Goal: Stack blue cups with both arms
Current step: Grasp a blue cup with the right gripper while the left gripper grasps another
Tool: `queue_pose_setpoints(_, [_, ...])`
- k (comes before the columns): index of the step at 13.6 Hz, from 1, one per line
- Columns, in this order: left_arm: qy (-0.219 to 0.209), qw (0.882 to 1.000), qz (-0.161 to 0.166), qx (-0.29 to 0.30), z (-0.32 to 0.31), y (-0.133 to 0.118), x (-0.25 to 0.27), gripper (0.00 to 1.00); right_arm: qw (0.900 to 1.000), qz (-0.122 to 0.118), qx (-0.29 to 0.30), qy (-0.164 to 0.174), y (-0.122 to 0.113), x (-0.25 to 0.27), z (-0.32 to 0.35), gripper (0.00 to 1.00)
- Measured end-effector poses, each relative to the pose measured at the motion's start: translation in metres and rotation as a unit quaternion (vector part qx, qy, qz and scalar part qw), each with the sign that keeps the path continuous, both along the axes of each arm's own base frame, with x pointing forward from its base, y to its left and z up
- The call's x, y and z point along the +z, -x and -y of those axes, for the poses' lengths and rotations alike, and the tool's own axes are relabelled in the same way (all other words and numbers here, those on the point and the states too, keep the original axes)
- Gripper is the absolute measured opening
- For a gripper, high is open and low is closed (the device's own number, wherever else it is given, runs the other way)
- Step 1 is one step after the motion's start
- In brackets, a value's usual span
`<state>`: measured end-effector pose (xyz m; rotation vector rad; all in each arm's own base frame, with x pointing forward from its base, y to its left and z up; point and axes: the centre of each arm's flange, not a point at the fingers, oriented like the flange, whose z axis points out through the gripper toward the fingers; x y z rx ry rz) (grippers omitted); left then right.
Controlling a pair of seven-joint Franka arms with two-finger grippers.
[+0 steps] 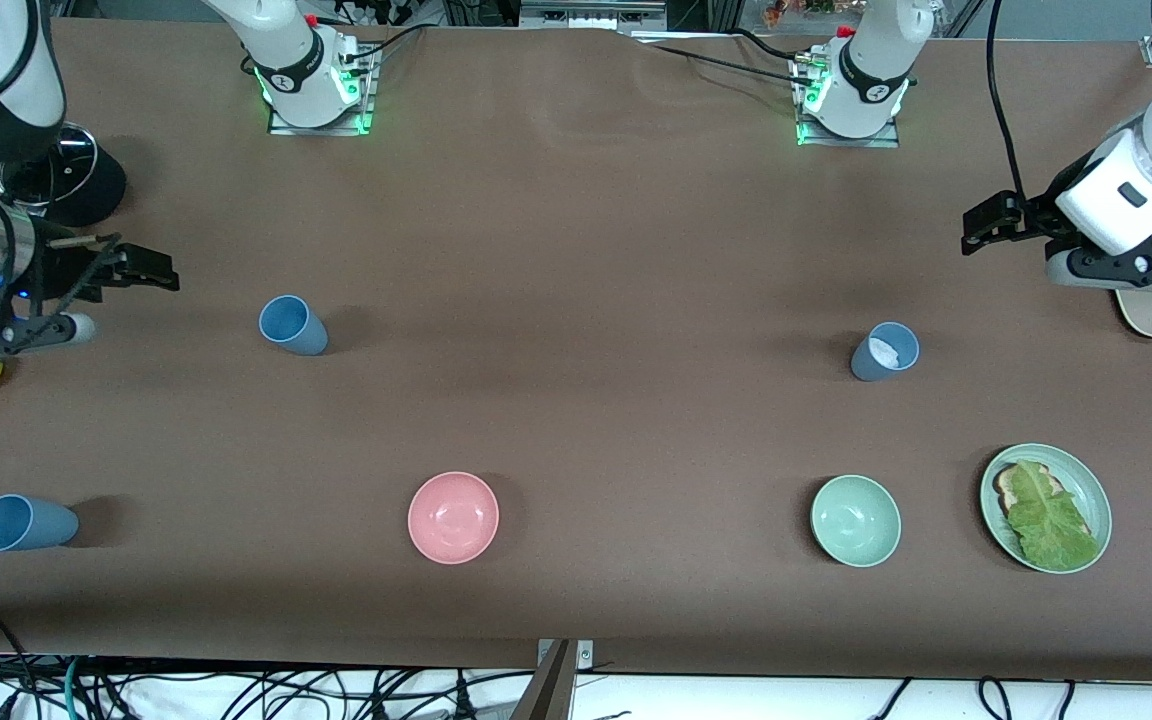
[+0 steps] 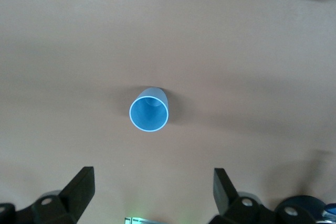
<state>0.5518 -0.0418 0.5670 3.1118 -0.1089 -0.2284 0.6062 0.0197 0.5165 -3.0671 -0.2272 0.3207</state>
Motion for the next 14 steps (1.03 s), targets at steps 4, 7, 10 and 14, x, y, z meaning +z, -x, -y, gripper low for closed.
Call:
queue_pose_setpoints(4, [0.005, 0.998, -0.056, -0.006, -0.023, -0.020, -0.065, 1.00, 1.000, -0.001, 0.000, 0.000, -0.001, -0.007, 0.000, 1.00])
queue_pose_setpoints(7, [0.013, 0.998, -0.060, -0.028, -0.030, -0.048, -0.128, 1.00, 1.000, 0.000, 0.000, 0.000, -0.001, -0.007, 0.000, 1.00])
queue_pose_setpoints(10, [0.022, 0.997, -0.041, -0.059, -0.039, -0.060, -0.197, 1.00, 1.000, 0.005, -0.001, 0.000, -0.003, -0.012, 0.000, 1.00])
queue_pose_setpoints(14, [0.030, 0.995, -0.034, -0.088, -0.054, -0.040, -0.261, 1.00, 1.000, 0.011, -0.003, 0.001, -0.003, -0.049, 0.001, 1.00])
